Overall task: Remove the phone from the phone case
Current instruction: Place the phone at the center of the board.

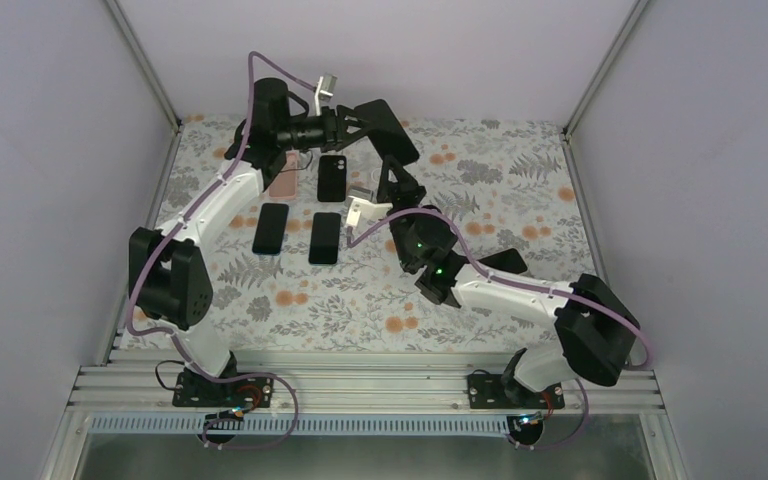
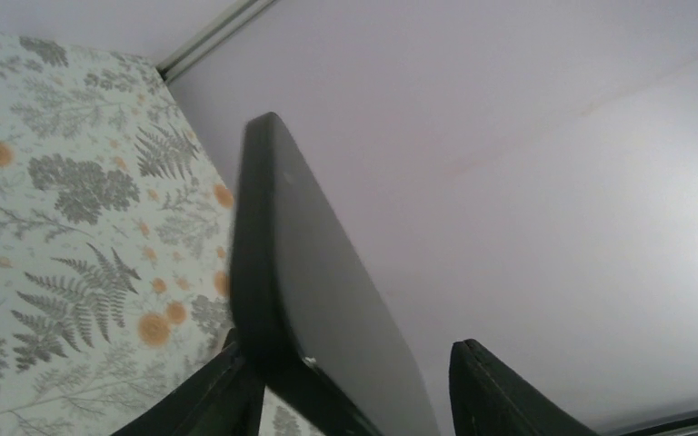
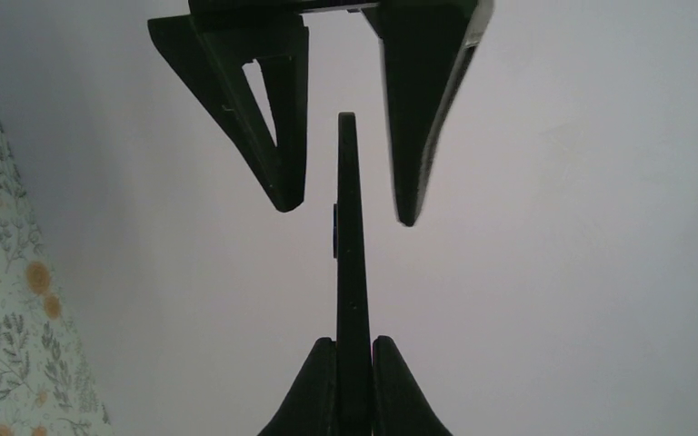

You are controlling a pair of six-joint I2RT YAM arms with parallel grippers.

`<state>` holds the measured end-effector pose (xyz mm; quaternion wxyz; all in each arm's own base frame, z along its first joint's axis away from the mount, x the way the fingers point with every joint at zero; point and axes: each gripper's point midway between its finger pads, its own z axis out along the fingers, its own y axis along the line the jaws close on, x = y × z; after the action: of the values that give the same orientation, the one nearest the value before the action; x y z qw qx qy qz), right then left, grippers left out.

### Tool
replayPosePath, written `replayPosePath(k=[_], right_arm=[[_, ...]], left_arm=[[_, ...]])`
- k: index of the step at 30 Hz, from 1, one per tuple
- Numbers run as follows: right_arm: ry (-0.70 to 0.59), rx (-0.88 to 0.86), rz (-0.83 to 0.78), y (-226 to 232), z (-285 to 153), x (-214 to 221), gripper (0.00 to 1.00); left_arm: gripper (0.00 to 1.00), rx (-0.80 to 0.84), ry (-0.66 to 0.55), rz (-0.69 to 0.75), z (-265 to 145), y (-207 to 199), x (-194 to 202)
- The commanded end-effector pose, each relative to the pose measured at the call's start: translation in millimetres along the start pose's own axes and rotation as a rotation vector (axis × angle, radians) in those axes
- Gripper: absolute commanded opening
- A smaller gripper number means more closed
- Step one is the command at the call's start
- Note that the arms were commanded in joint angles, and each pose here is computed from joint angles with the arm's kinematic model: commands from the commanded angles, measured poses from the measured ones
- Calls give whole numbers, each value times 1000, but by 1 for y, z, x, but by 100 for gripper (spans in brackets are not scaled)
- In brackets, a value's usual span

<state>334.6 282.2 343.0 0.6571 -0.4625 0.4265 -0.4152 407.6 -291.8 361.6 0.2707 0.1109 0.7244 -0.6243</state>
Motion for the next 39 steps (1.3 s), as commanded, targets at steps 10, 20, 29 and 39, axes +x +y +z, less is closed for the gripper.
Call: replayPosePath(k=[10,20,29,39], right_arm=[[-32,166,-29,-27,-16,-9,4],[-42,99,2,-15,-23,-4,48],[-28,-205,131,38,-33,7,84],[-1,-617,328,74,-55,10,99]], left_arm=[[21,-18,4,-75,4,22,5],[2,-34,-29,-59,-13,28,-7],[2,-145,-59,67,-30,47,-16],[2,-244,65,129,-35,105,18]])
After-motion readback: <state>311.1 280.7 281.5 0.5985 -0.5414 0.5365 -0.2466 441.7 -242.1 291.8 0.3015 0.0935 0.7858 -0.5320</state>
